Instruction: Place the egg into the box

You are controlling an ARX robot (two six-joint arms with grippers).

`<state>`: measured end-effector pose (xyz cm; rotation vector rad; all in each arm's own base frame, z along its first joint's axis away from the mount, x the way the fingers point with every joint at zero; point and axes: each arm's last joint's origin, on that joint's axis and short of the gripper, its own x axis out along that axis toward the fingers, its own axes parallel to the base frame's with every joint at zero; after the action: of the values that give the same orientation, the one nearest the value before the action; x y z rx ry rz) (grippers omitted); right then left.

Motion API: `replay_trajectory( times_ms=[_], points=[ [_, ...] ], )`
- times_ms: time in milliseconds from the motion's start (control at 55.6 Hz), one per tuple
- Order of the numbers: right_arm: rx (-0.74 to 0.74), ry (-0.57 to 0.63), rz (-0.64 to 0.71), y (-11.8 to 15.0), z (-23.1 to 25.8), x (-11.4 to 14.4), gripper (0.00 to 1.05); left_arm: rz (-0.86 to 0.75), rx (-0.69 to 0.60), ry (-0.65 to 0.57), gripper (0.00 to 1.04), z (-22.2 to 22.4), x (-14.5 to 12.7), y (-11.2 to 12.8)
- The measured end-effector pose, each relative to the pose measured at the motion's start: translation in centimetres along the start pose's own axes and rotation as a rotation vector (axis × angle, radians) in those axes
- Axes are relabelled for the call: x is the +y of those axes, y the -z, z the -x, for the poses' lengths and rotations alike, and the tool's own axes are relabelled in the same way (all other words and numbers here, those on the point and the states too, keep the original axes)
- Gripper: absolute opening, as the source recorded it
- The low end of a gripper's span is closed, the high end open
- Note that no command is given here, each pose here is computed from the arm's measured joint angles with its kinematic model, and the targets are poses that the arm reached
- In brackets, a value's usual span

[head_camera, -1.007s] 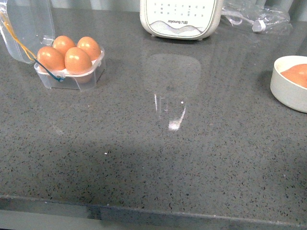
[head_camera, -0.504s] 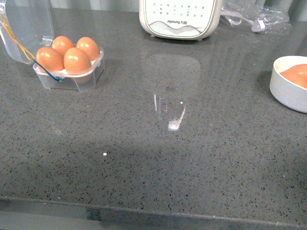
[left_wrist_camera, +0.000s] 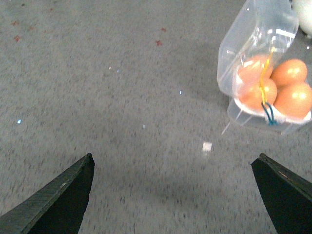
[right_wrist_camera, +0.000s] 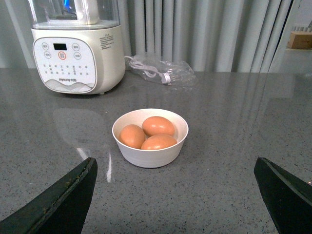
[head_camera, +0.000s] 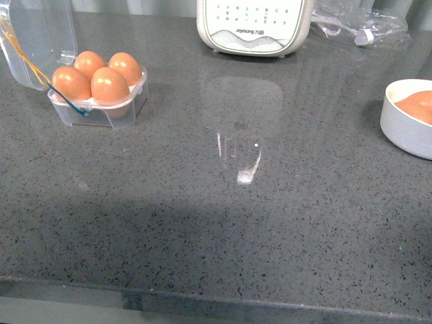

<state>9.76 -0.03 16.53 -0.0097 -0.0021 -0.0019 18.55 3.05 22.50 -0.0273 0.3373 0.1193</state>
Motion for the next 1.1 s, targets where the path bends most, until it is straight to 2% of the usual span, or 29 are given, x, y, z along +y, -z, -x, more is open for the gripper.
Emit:
replay_trajectory(
  times_ms=[234, 594, 863, 1097],
  points=[
    [0.0, 0.0, 0.0, 0.0, 0.0, 0.0, 0.97, -0.105, -0.016, -0.034, 0.98, -6.0, -0.5, -3.3],
    [0.0, 0.0, 0.0, 0.0, 0.0, 0.0, 0.97, -0.116, 0.038, 0.047, 0.98, -12.0, -1.3, -4.7],
    [0.0, 0.0, 0.0, 0.0, 0.0, 0.0, 0.97, -0.117, 0.04, 0.05, 0.98, -14.1, -1.6, -5.5],
    [0.0, 0.0, 0.0, 0.0, 0.0, 0.0, 0.97, -0.144, 0.018, 0.111, 0.98, -13.3, -4.1, -5.6]
  ],
)
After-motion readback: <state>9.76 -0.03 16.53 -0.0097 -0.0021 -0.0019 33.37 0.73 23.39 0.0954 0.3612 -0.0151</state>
